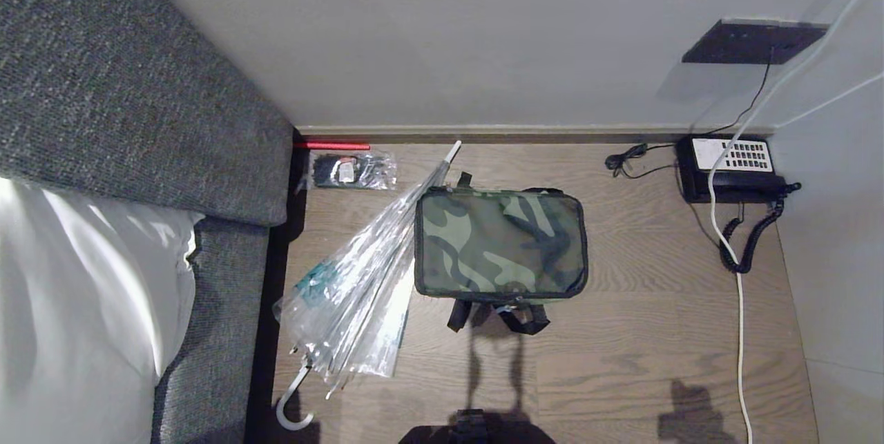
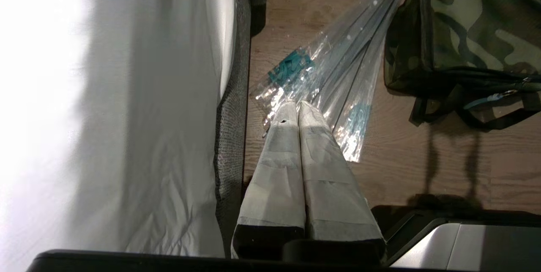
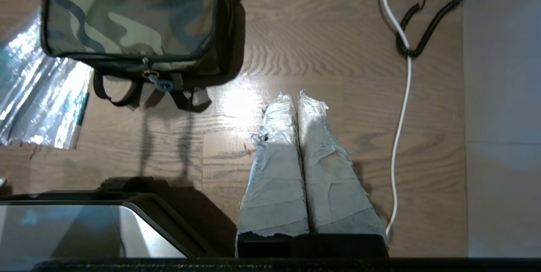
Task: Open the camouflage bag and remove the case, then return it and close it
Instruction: Open the top of the storage box
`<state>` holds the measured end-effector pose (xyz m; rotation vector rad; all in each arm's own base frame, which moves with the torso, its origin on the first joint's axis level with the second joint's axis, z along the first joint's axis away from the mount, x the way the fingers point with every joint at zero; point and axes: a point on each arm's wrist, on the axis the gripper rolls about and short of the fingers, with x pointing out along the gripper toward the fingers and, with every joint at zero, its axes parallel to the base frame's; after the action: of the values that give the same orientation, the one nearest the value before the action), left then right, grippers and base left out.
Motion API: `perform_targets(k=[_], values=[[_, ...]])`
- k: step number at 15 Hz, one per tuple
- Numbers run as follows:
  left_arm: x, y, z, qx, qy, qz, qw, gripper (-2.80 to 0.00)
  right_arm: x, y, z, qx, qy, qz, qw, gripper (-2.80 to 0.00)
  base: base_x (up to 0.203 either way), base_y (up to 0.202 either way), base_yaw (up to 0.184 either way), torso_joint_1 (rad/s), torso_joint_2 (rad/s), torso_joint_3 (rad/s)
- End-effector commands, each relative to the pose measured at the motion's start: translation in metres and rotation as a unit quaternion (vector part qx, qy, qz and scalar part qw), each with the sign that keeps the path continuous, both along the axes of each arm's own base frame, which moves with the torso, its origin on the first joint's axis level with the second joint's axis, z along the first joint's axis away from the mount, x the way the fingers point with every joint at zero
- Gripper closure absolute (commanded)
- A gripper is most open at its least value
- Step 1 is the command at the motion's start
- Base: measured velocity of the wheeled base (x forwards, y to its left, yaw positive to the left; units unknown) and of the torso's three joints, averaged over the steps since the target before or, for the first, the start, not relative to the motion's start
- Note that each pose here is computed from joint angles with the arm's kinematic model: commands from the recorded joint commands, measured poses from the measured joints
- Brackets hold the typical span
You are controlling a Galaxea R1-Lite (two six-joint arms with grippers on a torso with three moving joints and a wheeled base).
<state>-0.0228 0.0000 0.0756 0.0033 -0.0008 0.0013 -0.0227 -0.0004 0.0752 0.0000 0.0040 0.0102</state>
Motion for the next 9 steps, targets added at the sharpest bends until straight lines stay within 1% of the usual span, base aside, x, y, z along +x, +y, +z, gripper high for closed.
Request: perform_targets(k=[1,6,9], values=[[0.0000,0.0000,0.0000,0.000,0.000,0.000,1.0000,0.00,-0.0022,0.0000,-0.0012,0.000,-0.015,0.000,1.000,0.00,0.000,0.000,0.000,-0.002,0.01,-0.119],[0.0000,0.0000,0.0000,0.000,0.000,0.000,1.0000,0.00,-0.0022,0.0000,-0.0012,-0.002,-0.015,0.000,1.000,0.00,0.000,0.000,0.000,0.001,0.00,-0.021],[0.0000,0.0000,0.0000,0.000,0.000,0.000,1.0000,0.00,-0.0022,0.0002,-0.0014,-0.033,-0.015,0.006,0.999,0.00,0.000,0.000,0.000,0.000,0.00,0.000]])
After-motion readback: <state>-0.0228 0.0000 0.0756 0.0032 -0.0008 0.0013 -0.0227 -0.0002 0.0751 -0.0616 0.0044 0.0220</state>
